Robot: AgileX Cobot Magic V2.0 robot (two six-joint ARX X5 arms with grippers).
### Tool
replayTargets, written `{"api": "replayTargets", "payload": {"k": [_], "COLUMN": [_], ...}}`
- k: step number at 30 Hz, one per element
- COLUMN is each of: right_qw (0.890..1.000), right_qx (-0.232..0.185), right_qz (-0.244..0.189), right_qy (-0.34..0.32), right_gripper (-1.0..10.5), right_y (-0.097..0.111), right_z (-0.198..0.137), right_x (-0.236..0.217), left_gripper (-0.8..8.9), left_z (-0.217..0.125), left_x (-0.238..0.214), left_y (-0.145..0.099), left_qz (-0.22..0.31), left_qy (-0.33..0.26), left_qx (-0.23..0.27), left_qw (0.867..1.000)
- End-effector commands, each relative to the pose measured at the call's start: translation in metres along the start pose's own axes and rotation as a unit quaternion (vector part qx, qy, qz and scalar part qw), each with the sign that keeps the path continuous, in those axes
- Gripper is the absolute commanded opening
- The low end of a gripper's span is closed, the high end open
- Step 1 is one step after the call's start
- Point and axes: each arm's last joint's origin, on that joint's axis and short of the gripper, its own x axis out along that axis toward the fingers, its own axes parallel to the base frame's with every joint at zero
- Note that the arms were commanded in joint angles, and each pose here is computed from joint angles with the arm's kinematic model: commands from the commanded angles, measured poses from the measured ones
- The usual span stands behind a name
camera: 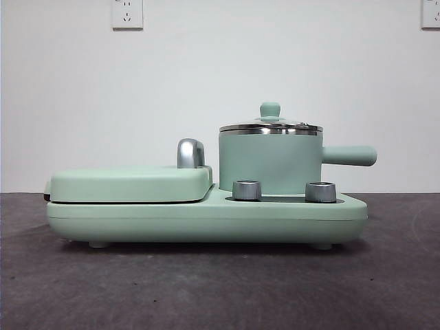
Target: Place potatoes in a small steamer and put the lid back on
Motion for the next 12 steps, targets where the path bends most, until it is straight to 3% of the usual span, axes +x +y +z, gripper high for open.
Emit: {"api": "replayTargets", "payload": {"k": [1,6,12], "right_qw": [0.997,0.984,0.972], "right_qx": [-0.026,-0.016,0.03], "right_qz": [-0.038,-0.123,-0.155], "right_qy": [-0.057,-0.13,-0.174], "right_gripper": [0.2,0.2,0.2], "right_y": [-0.007,-0.023,-0.03], "right_z": [-0.008,-0.047,-0.094], "right_x": [-0.001,0.008,0.028], "left_gripper": [0.06,0.06,0.06], "left_z": [-0.005,-0.005,-0.005], "left_x": [0.002,0.002,0.002], "left_y": [0.0,0.0,0.0], "left_qz": [0.0,0.0,0.0], "left_qy": [0.003,0.003,0.003], "left_qx": [0.003,0.003,0.003], "left_qw": [1.0,1.0,1.0]}}
